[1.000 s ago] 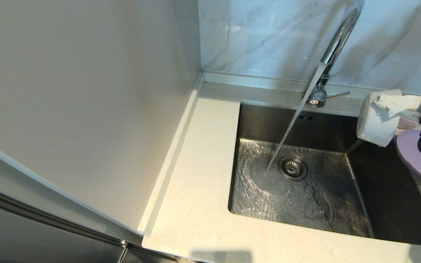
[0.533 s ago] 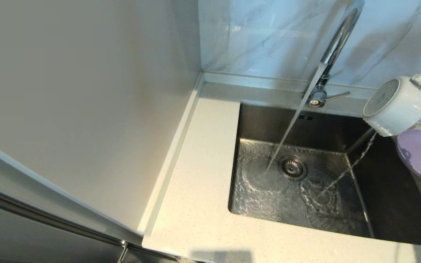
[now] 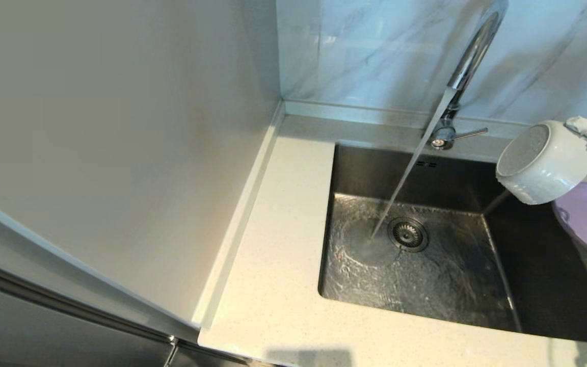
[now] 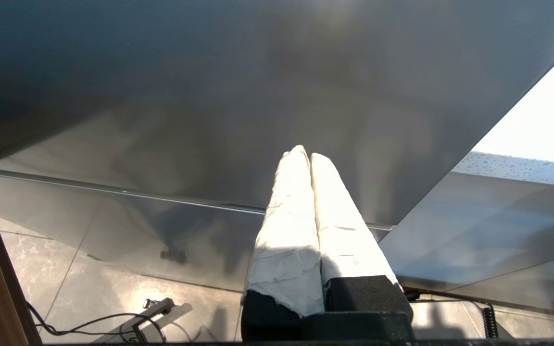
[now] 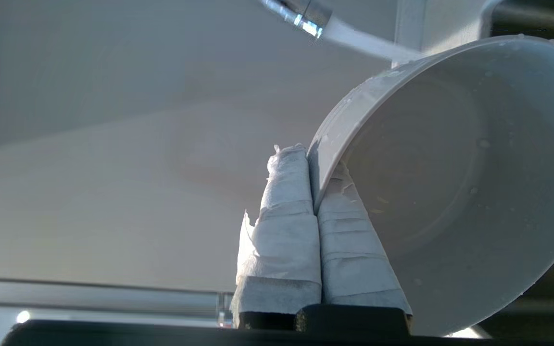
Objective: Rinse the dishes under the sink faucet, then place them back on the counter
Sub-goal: Place the bowl on the table
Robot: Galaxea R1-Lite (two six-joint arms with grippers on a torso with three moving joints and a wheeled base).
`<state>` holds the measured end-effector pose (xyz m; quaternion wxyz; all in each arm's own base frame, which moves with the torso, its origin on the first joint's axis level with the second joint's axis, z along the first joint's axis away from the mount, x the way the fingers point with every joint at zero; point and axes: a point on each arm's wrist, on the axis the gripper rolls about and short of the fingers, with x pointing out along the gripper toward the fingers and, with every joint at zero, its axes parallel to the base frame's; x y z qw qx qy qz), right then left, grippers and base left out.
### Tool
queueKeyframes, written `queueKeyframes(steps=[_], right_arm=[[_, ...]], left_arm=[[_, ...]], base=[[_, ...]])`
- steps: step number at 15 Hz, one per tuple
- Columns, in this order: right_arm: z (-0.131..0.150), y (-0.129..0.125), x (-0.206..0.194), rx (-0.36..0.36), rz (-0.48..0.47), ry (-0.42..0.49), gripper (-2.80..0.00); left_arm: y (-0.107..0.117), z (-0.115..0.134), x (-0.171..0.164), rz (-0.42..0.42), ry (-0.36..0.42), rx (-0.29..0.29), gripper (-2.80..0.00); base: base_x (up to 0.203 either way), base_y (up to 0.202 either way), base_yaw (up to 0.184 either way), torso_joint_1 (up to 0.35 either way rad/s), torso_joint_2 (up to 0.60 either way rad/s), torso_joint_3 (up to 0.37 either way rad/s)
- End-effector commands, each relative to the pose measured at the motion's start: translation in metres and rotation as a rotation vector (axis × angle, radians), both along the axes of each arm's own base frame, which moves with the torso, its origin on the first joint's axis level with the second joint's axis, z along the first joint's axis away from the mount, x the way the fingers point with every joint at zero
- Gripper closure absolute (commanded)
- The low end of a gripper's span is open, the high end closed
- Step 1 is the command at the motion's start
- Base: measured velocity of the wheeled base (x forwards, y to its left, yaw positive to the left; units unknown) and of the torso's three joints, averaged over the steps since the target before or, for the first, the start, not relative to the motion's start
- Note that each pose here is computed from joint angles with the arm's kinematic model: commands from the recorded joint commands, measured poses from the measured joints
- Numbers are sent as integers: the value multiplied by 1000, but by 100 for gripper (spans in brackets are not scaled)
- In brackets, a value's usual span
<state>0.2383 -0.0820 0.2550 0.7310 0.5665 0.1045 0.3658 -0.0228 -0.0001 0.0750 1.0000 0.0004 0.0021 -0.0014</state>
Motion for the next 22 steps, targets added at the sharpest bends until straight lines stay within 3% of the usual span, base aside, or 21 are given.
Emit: queueKeyframes(steps=[1, 4, 7, 10, 13, 14, 16, 17, 18, 20, 22], right_arm=[[7, 4, -7, -22, 25, -21, 0], [31, -7, -14, -16, -27, -15, 0], [58, -20, -19, 111, -152, 147, 0], [78, -27, -31, 199, -240, 342, 0], [95, -32, -29, 321, -339, 662, 0], [90, -26, -29, 280, -388, 776, 0], [77, -3, -23, -85, -586, 845, 0], [74, 9, -22, -355, -682, 805, 0], [74, 18, -28, -620, -703, 740, 0], [65, 32, -54, -1071, -607, 578, 0], [40, 38, -83, -1365, -513, 496, 0]], left_arm=[[0, 0, 0, 0, 0, -1, 0], [0, 0, 0, 0, 0, -1, 0], [0, 0, 0, 0, 0, -1, 0], [0, 0, 0, 0, 0, -1, 0], [0, 0, 0, -2, 0, -1, 0], [0, 0, 0, -2, 0, -1, 0], [0, 0, 0, -1, 0, -1, 0], [0, 0, 0, 0, 0, -1, 0], [0, 0, 0, -2, 0, -1, 0], [0, 0, 0, 0, 0, -1, 0], [0, 0, 0, -1, 0, -1, 0]], base=[[0, 0, 0, 0, 0, 0], [0, 0, 0, 0, 0, 0], [0, 0, 0, 0, 0, 0], [0, 0, 0, 0, 0, 0], [0, 0, 0, 0, 0, 0], [0, 0, 0, 0, 0, 0], [0, 0, 0, 0, 0, 0], [0, 0, 0, 0, 0, 0], [0, 0, 0, 0, 0, 0], [0, 0, 0, 0, 0, 0], [0, 0, 0, 0, 0, 0]])
